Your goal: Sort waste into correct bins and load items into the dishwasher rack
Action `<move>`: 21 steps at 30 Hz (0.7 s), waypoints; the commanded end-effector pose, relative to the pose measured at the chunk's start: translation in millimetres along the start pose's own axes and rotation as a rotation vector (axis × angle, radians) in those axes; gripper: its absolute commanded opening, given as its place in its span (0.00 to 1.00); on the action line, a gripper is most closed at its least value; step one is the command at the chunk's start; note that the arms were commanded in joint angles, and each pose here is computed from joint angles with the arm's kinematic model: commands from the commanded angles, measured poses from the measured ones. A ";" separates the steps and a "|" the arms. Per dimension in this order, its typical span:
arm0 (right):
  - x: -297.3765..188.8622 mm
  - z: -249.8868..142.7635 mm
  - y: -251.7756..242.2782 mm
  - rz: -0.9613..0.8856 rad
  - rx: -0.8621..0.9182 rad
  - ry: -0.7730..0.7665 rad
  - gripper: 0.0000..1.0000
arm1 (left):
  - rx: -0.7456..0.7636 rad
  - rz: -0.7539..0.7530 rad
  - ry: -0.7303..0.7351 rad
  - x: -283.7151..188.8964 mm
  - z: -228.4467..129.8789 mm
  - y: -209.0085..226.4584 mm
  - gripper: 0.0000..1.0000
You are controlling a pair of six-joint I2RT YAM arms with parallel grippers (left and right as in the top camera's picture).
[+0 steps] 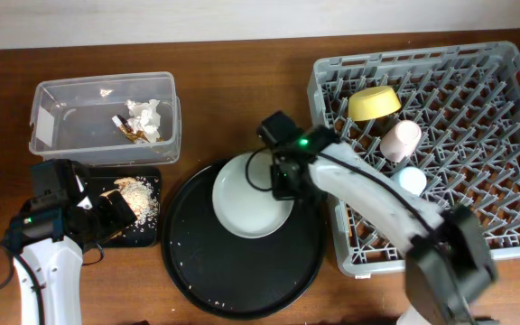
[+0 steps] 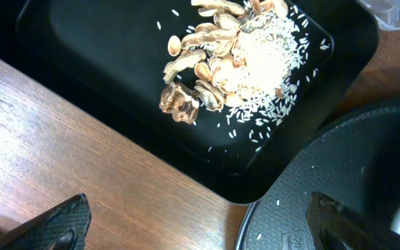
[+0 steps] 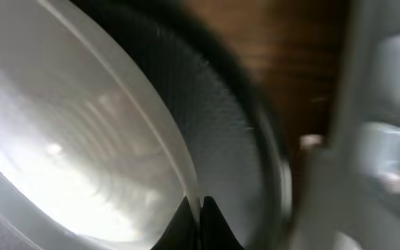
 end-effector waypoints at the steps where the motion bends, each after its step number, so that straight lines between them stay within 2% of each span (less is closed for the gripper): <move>1: -83.2 28.1 -33.3 -0.084 -0.002 -0.336 0.04 | -0.011 -0.004 -0.009 -2.0 0.3 0.6 0.98; 3: -136.3 43.6 -68.6 -0.219 0.058 -0.572 0.04 | -0.011 -0.005 -0.009 -2.0 0.3 0.6 0.98; 5: -175.0 51.6 -101.6 -0.366 0.129 -0.745 0.04 | -0.011 -0.005 -0.009 -2.0 0.3 0.6 0.98; 7: -200.5 66.6 -152.5 -0.596 0.241 -0.856 0.04 | -0.011 -0.005 -0.010 -2.0 0.6 0.5 0.98; 10: -198.5 95.3 -192.5 -0.685 0.309 -0.851 0.04 | -0.012 -0.005 -0.012 -2.0 1.1 0.4 0.98; 14: -145.8 110.4 -184.7 -0.691 0.244 -0.716 0.04 | -0.012 -0.006 -0.016 -2.1 1.9 0.3 0.98; 17: -93.9 113.9 -160.3 -0.541 0.180 -0.567 0.04 | -0.012 -0.006 -0.016 -2.1 2.0 0.3 0.98; 21: -77.1 110.1 -142.2 -0.408 0.157 -0.496 0.04 | -0.012 -0.006 -0.016 -2.1 2.0 0.3 0.98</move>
Point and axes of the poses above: each gripper's point midway between its finger pads, its own x axis out along the fingers, its own y axis along the line the jaws close on, z = x × y, the point moved 2 cm from there along -x, back along the fingers, and after that the axes turned 7 degrees about x, right-handed, at the moved point
